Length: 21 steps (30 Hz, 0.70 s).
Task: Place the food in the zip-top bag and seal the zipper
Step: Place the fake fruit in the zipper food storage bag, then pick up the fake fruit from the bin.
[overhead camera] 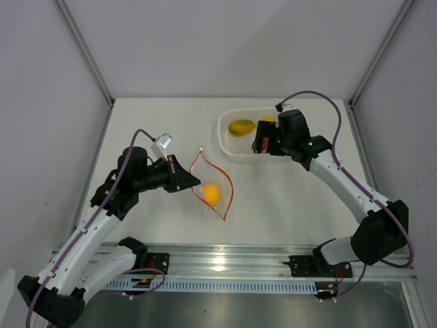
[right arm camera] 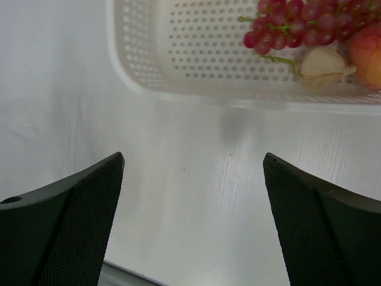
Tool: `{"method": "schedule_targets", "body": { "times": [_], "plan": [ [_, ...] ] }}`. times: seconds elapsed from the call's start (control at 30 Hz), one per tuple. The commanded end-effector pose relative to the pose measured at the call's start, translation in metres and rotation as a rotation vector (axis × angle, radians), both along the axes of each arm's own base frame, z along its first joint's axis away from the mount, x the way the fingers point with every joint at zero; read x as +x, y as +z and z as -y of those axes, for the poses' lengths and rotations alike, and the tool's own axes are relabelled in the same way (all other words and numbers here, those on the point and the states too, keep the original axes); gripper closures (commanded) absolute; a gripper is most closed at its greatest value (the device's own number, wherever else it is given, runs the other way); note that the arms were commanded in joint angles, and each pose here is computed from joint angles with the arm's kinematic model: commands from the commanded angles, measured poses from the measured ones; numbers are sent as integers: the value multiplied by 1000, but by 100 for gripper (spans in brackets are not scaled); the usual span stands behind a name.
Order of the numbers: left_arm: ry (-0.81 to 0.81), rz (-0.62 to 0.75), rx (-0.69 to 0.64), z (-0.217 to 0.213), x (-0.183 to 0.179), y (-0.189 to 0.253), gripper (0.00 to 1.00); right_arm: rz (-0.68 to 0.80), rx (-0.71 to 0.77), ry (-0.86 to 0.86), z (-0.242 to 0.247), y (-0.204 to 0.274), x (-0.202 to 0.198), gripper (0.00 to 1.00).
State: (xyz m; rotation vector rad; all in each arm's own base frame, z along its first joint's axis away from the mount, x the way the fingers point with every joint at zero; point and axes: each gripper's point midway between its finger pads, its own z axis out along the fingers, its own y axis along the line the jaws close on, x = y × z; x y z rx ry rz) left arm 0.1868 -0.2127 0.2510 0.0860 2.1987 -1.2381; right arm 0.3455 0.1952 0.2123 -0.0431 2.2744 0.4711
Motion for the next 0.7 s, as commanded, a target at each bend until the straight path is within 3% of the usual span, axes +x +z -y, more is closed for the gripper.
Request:
{"method": "schedule_targets", "body": {
  "times": [0.0,0.3,0.67],
  "plan": [
    [41,40,-39,-4,1,20,99,-2,-131,-95,20,-5,21,1],
    [33,-32,-29,-2,-1,-12,100,-43,-236,-305,59,-35,80,1],
    [12,-45,-34,1,-3,-23,100,-21,-360,-399,74,-56,156,1]
  ]
}}
